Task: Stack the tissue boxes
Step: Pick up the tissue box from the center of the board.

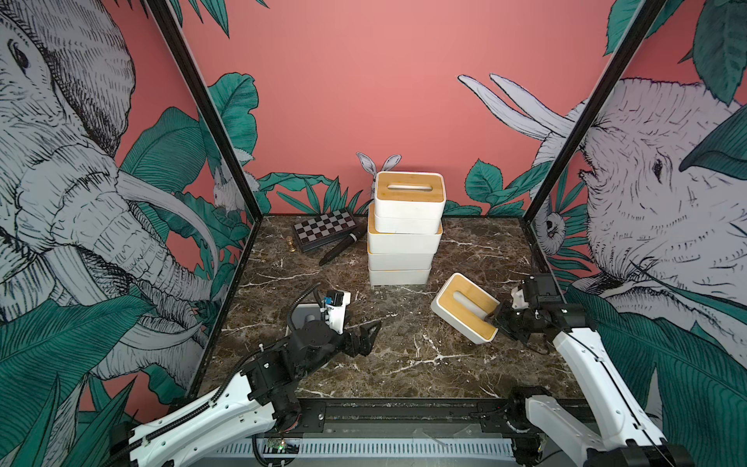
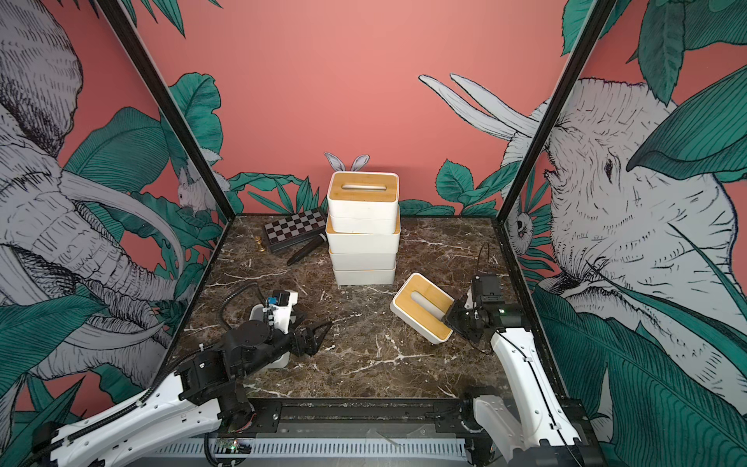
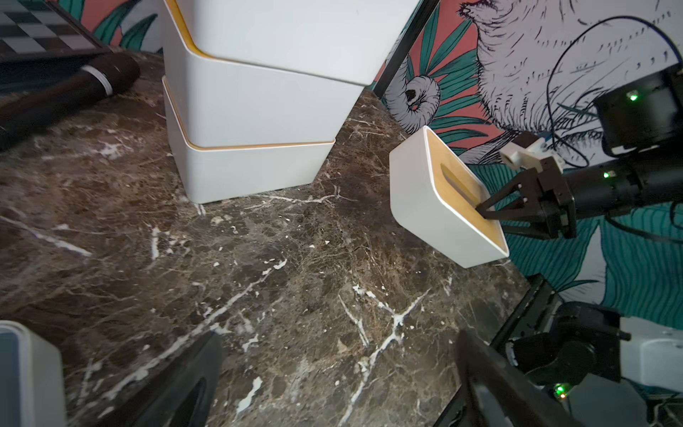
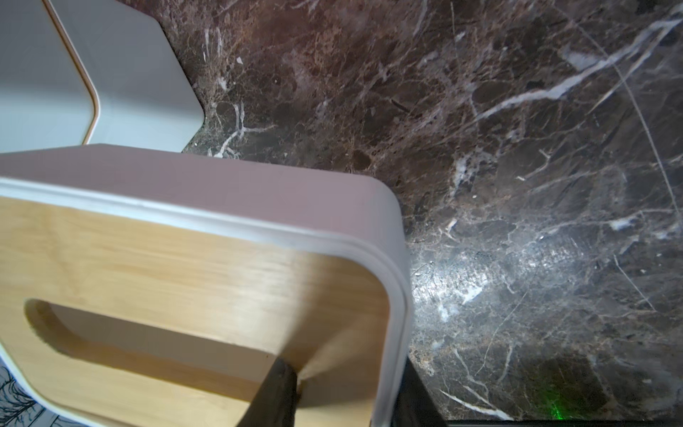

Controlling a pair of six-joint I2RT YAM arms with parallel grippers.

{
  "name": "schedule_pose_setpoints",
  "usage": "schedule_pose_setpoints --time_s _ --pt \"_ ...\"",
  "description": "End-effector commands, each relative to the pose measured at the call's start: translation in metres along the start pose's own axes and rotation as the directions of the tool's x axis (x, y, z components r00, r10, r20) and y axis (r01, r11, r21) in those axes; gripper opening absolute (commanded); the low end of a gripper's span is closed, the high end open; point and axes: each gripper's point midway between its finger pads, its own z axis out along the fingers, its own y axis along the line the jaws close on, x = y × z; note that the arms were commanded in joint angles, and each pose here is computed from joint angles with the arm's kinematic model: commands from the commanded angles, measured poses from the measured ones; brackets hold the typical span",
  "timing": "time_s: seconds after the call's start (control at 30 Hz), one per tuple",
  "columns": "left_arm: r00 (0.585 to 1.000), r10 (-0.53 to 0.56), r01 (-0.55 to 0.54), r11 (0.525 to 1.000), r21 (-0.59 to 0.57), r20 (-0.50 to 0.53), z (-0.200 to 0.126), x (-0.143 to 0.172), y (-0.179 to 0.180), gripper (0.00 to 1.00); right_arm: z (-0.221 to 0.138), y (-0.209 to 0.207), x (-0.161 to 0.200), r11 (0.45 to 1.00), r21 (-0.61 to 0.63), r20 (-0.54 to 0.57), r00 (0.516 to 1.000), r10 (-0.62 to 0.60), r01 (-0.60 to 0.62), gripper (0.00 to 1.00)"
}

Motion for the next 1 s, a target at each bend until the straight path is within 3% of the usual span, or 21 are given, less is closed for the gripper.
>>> schedule_pose_setpoints --time_s 0.0,0.17,0.33,0.47,0.6,0.77,0.97 --pt "0.993 -0.114 0.111 0.991 0.078 0.027 0.017 -0.004 -0.015 1.00 -0.008 0.012 0.000 0.998 -0.047 0.020 0.999 -0.028 0.029 0.15" --pt "0.991 -0.129 0.132 0.986 0.106 -0.034 0.050 0.007 -0.028 0.99 -0.010 0.015 0.007 0.997 -0.058 0.003 0.999 -0.045 0.045 0.15" --pt "0.963 -0.267 0.268 0.956 0.117 -0.025 0.086 0.004 -0.038 1.00 -0.011 0.019 0.012 0.996 -0.077 -0.007 0.999 -0.045 0.044 0.15" --pt "0.911 -0.410 0.410 0.889 0.206 -0.042 0.113 0.001 -0.058 0.99 -0.011 0.021 0.013 0.995 -0.091 -0.006 0.999 -0.044 0.043 0.15" --pt "0.871 -0.482 0.488 0.826 0.282 -0.098 0.138 0.001 -0.079 0.99 -0.010 0.024 0.015 0.994 -0.107 -0.015 0.999 -0.039 0.037 0.15" --pt "0.839 -0.536 0.528 0.759 0.381 -0.095 0.148 -0.007 -0.093 1.00 -0.009 0.023 0.017 0.993 -0.108 -0.016 0.999 -0.038 0.036 0.15" --pt "0.843 -0.533 0.510 0.744 0.432 -0.078 0.142 -0.014 -0.104 1.00 -0.007 0.023 0.016 0.994 -0.109 -0.017 0.999 -0.033 0.031 0.15"
